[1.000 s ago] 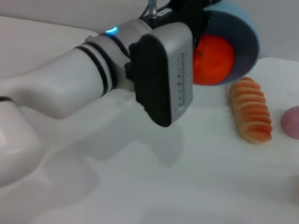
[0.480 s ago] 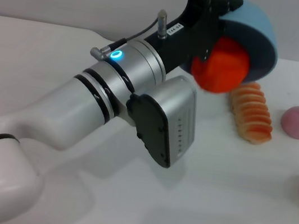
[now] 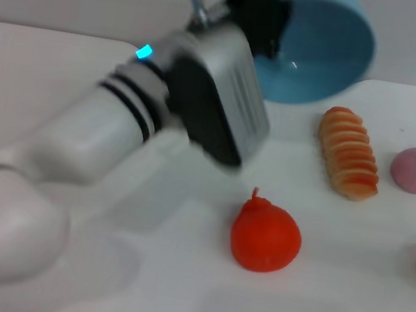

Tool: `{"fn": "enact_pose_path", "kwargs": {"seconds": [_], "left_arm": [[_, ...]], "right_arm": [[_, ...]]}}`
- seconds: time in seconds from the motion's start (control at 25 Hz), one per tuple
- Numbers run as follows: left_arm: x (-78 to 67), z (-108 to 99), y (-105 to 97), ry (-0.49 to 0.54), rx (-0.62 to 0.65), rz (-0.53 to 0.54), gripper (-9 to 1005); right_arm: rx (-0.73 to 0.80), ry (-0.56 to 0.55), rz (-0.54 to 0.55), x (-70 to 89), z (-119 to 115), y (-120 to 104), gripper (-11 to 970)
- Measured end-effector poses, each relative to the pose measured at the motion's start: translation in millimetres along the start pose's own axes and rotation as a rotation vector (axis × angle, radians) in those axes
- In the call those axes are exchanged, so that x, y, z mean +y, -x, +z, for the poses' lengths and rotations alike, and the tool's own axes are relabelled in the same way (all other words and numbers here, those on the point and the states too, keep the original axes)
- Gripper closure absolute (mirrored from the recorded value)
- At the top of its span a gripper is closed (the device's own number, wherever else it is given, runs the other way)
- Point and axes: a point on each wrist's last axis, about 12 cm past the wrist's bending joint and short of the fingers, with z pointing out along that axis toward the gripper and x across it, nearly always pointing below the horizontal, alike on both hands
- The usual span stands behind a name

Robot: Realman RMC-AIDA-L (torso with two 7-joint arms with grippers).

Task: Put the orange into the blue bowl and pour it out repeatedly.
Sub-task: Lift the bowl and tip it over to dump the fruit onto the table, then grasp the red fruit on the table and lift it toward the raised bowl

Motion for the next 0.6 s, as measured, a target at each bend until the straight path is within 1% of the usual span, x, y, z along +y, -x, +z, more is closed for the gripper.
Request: {"fn": "enact_pose_path", "kwargs": {"seconds": [0.04, 0.08, 0.12, 0.16, 0.2, 0.24, 0.32, 0.4, 0.48, 0.6], "left_arm": [[5.1, 3, -4, 0.002, 0.037, -0.076, 998], [12.3, 7, -11, 0.006, 0.081, -0.175, 998], [12.3, 7, -11, 0.006, 0.081, -0.175, 998], [26.2, 14, -28, -0.013, 0.168, -0.374, 998], [36.4, 18, -42, -0.058, 0.219, -0.514, 998], [39.7, 20, -48, -0.084, 0.233, -0.564, 998], [44.8, 21, -61, -0.163, 0.268, -0.706, 997], [46.8, 21, -70, -0.216, 0.304, -0.808, 997], [48.2, 24, -80, -0.280, 0.366, -0.885, 997], [45.5, 26, -89, -0.403, 0.511, -0.887, 998]], "right_arm": [[0.000, -0.002, 0.009, -0.4, -1, 0, 252], [0.002, -0.003, 0.026, -1.2, -2, 1, 253], [0.007, 0.000, 0.043, -2.3, -2, 2, 254], [0.015, 0.004, 0.064, -4.5, -3, 4, 255], [0.042, 0.018, 0.097, -7.4, -4, 8, 256], [0.065, 0.029, 0.115, -9.2, -4, 11, 256], [0.127, 0.058, 0.134, -11.5, -4, 19, 258], [0.196, 0.072, 0.126, -13.7, -4, 27, 260], [0.263, 0.075, 0.106, -14.8, -2, 34, 261], [0.350, 0.087, 0.067, -13.9, 5, 43, 263]]}}
